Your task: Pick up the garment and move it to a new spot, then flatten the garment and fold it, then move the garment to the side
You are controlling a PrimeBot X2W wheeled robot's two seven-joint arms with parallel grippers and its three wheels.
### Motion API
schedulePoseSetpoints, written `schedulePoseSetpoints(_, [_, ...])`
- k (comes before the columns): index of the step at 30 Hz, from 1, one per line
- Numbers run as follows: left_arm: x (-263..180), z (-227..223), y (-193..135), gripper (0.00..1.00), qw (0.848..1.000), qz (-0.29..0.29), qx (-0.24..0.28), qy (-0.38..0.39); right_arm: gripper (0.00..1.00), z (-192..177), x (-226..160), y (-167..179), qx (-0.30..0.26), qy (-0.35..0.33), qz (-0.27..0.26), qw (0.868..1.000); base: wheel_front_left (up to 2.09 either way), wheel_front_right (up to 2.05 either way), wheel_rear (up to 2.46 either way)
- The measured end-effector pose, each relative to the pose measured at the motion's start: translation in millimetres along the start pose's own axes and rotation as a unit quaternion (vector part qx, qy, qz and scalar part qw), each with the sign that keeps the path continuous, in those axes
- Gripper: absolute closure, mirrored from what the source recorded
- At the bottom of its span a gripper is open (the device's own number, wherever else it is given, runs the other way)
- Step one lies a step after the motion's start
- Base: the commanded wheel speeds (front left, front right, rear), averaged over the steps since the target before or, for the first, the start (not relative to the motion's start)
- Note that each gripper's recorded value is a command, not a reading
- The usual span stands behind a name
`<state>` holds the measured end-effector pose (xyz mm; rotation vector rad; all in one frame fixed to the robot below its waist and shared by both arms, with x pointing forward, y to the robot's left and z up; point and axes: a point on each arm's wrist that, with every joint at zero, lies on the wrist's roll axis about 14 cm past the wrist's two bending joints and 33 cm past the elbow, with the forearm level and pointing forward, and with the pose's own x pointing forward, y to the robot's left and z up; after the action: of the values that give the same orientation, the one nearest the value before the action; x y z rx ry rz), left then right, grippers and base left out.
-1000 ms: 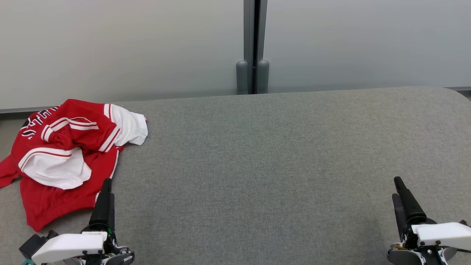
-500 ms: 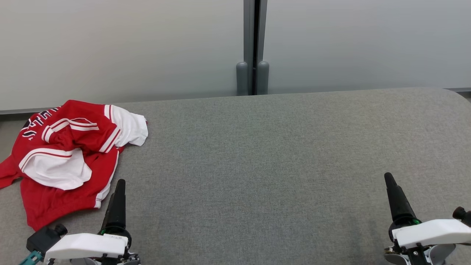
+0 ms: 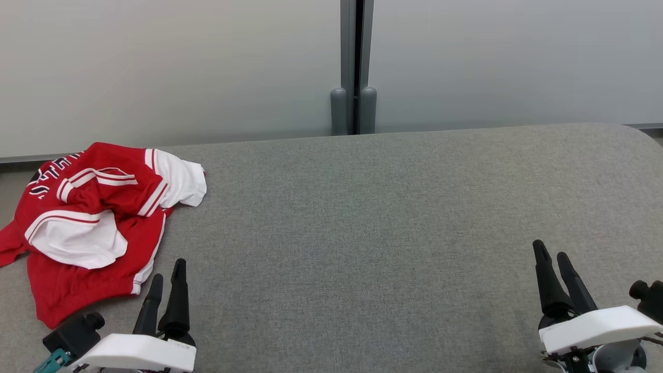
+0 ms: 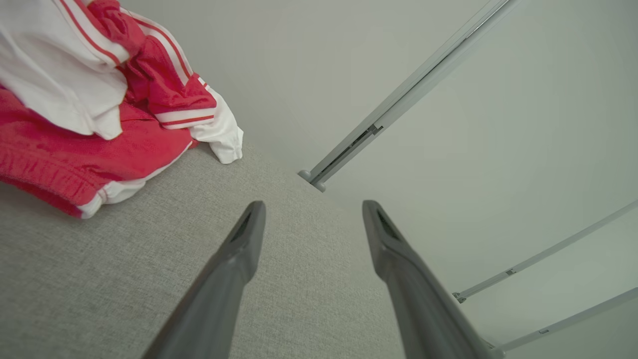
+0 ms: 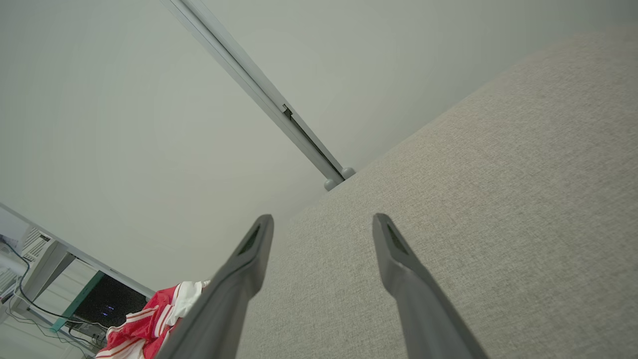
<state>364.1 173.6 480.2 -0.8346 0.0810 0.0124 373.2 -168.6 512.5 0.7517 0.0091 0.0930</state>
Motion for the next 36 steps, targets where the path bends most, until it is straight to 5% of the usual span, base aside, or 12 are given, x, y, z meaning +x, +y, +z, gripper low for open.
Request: schedulePoseSetpoints(36, [-10,-2,6,0.0,0.968,-0.007,0.249,-0.004,0.0,-14,-9,3,-0.2,0.007,0.022,0.98,0.0,0.0,0.0])
